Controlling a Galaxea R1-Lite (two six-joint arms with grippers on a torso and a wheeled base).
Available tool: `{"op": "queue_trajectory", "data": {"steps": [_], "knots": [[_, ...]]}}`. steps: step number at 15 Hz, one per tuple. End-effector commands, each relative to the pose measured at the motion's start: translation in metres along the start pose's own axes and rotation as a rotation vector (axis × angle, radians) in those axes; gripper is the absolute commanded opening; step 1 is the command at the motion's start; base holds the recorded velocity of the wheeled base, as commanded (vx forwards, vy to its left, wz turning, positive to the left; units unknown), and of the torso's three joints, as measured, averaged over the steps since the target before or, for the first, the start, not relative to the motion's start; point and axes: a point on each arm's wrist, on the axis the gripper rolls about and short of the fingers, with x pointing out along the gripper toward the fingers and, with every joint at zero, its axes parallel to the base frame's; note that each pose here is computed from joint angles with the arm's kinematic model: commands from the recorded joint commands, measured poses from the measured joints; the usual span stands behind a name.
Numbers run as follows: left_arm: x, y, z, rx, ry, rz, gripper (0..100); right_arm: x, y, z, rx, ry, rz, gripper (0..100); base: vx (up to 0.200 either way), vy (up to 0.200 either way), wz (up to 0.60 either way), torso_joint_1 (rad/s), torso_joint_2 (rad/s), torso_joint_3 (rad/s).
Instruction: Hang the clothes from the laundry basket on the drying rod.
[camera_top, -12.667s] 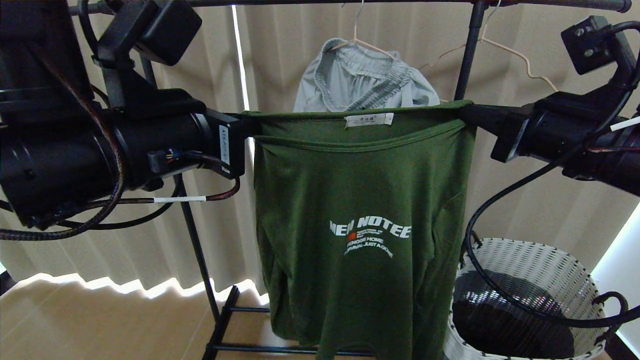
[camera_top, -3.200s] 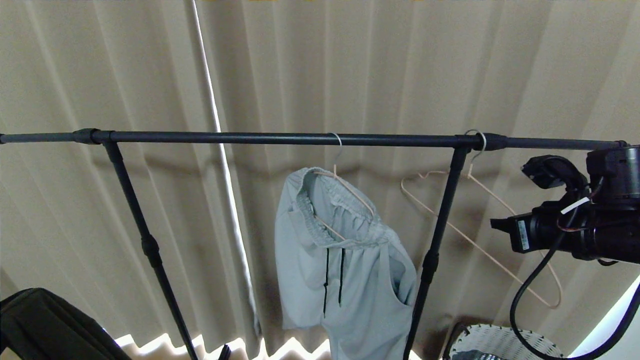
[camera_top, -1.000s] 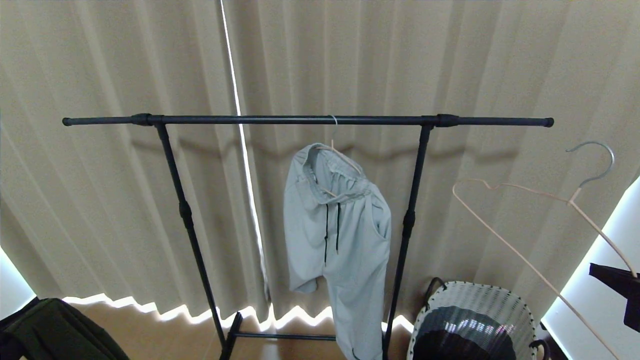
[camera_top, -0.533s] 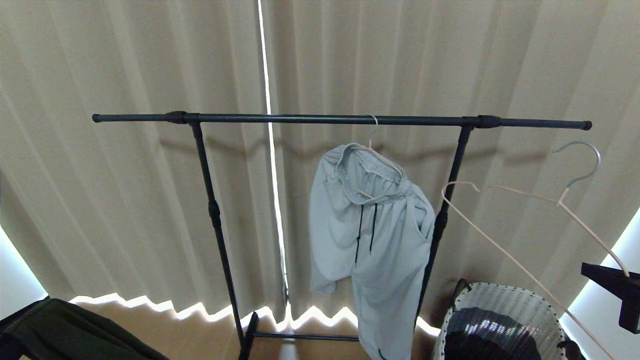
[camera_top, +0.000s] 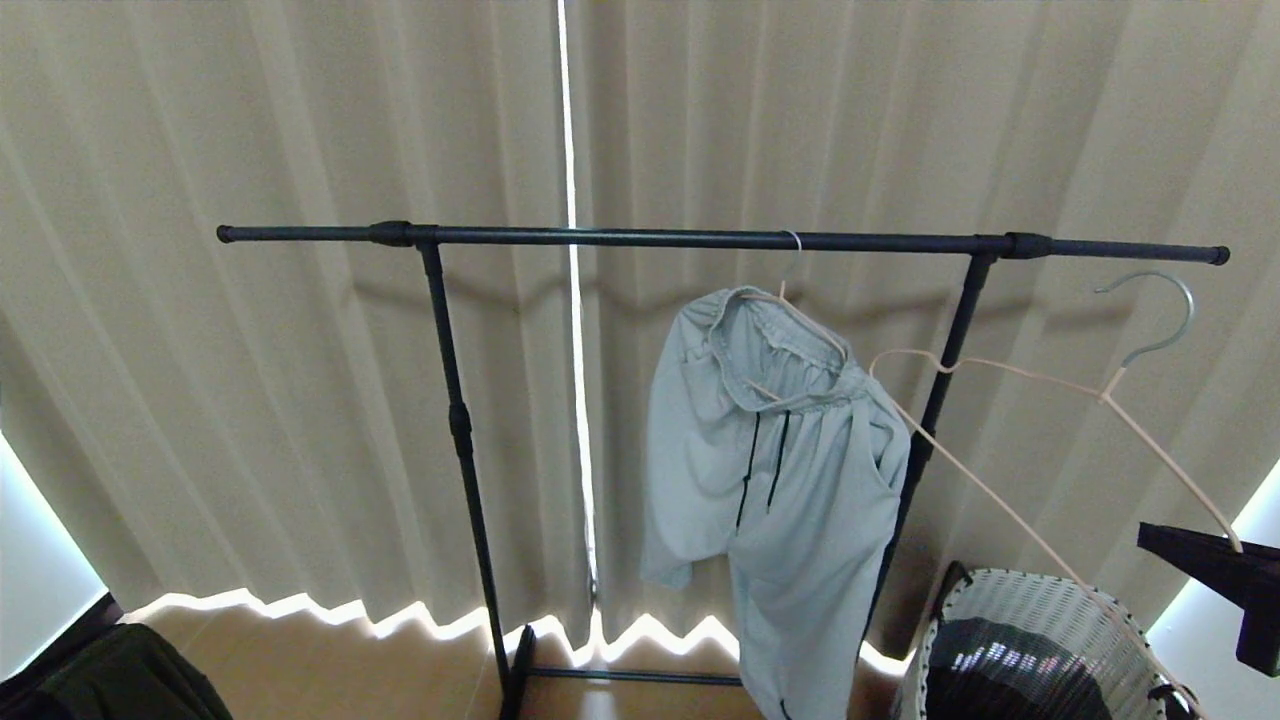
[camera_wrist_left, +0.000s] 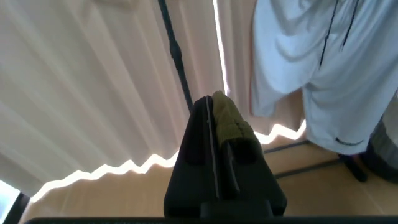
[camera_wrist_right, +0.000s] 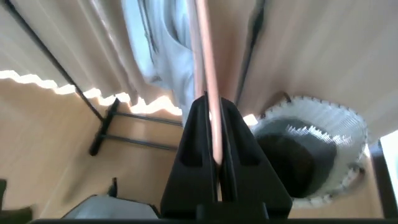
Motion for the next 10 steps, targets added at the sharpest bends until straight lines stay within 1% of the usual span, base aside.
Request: {"op": "queue_trajectory", "data": {"steps": [1, 2, 4, 5, 6, 7, 8, 10], "knots": [[0.0, -0.002, -0.001, 0.007, -0.004, -0.043, 0, 0.001, 0.008, -0.001, -0.022, 0.009, 0.065, 0, 0.0, 0.0, 0.0, 0.0, 0.0, 0.0], [0.001, -0.001, 0.004, 0.007, -0.008, -0.041, 0, 0.001, 0.013, 0.001, -0.024, 0.006, 0.105, 0, 0.0, 0.0, 0.0, 0.0, 0.0, 0.0], [0.014, 0.003, 0.03, 0.005, -0.017, -0.031, 0, 0.001, 0.027, 0.005, -0.024, -0.015, 0.205, 0, 0.0, 0.0, 0.0, 0.0, 0.0, 0.0], [0.026, 0.005, 0.047, 0.007, -0.013, -0.032, 0, 0.003, 0.034, 0.005, -0.029, -0.019, 0.262, 0, 0.0, 0.0, 0.0, 0.0, 0.0, 0.0], [0.037, 0.006, 0.058, 0.008, -0.003, -0.032, 0, 0.004, 0.04, 0.004, -0.035, -0.01, 0.299, 0, 0.0, 0.0, 0.0, 0.0, 0.0, 0.0], [0.06, 0.006, 0.074, 0.009, 0.029, -0.035, 0, 0.007, 0.049, 0.002, -0.046, 0.018, 0.357, 0, 0.0, 0.0, 0.0, 0.0, 0.0, 0.0], [0.084, 0.006, 0.084, 0.011, 0.066, -0.038, 0, 0.01, 0.056, 0.001, -0.056, 0.041, 0.396, 0, 0.0, 0.0, 0.0, 0.0, 0.0, 0.0], [0.123, 0.004, 0.097, 0.009, 0.111, -0.048, 0, 0.015, 0.064, -0.001, -0.074, 0.079, 0.44, 0, 0.0, 0.0, 0.0, 0.0, 0.0, 0.0]]}}
